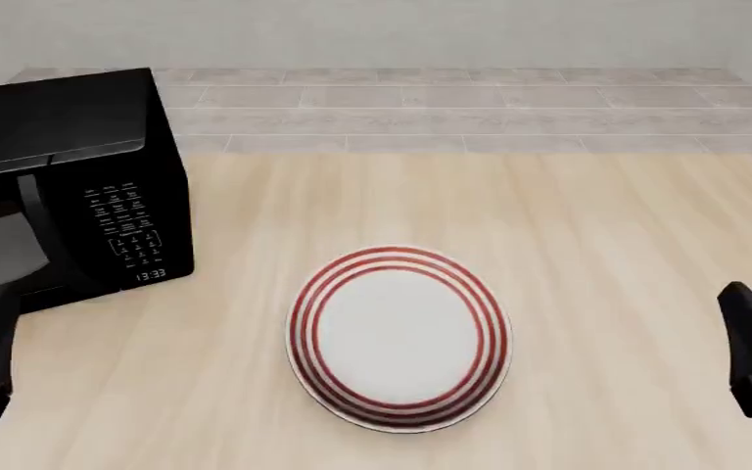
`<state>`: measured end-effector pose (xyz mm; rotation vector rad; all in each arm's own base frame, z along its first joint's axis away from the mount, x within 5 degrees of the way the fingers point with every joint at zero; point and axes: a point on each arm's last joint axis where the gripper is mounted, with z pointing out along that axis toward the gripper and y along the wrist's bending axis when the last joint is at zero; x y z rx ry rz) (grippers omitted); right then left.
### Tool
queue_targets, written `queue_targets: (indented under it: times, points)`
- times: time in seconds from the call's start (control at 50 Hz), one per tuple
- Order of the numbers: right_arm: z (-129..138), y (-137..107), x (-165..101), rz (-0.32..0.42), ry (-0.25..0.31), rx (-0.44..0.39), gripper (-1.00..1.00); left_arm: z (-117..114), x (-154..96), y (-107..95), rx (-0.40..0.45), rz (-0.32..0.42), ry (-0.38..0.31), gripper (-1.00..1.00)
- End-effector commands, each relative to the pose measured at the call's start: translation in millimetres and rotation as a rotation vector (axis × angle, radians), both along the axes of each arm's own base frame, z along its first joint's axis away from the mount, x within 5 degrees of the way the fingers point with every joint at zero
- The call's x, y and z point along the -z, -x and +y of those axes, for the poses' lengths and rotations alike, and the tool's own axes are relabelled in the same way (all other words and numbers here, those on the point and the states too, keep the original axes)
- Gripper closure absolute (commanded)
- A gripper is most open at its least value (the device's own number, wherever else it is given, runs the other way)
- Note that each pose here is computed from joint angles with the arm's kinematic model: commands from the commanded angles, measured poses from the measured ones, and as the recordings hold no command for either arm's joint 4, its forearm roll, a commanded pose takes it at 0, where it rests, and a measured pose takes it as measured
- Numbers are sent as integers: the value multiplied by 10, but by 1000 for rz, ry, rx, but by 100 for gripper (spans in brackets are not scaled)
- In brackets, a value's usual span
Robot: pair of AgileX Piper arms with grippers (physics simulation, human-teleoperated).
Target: Pick up the white bowl and put it on the plate.
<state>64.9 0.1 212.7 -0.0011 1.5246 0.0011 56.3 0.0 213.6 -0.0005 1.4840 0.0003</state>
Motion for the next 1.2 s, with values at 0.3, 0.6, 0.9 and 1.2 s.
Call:
queue_targets:
  times: [0.3, 0.6, 0.9, 1.2]
  points:
    - [-1, 84, -13, -40, 0, 1, -100, 2, -16, -5, -3, 0, 5, -100]
    - [-1, 84, -13, -40, 0, 1, -100, 4, -3, -38, -12, 19, -62, -100]
    - [-1, 84, -13, -40, 0, 1, -100, 2, -397, 101, -29, -22, -261, -100]
    - [-1, 84, -13, -40, 0, 1, -100, 12, -740, 207, -67, 3, -377, -100]
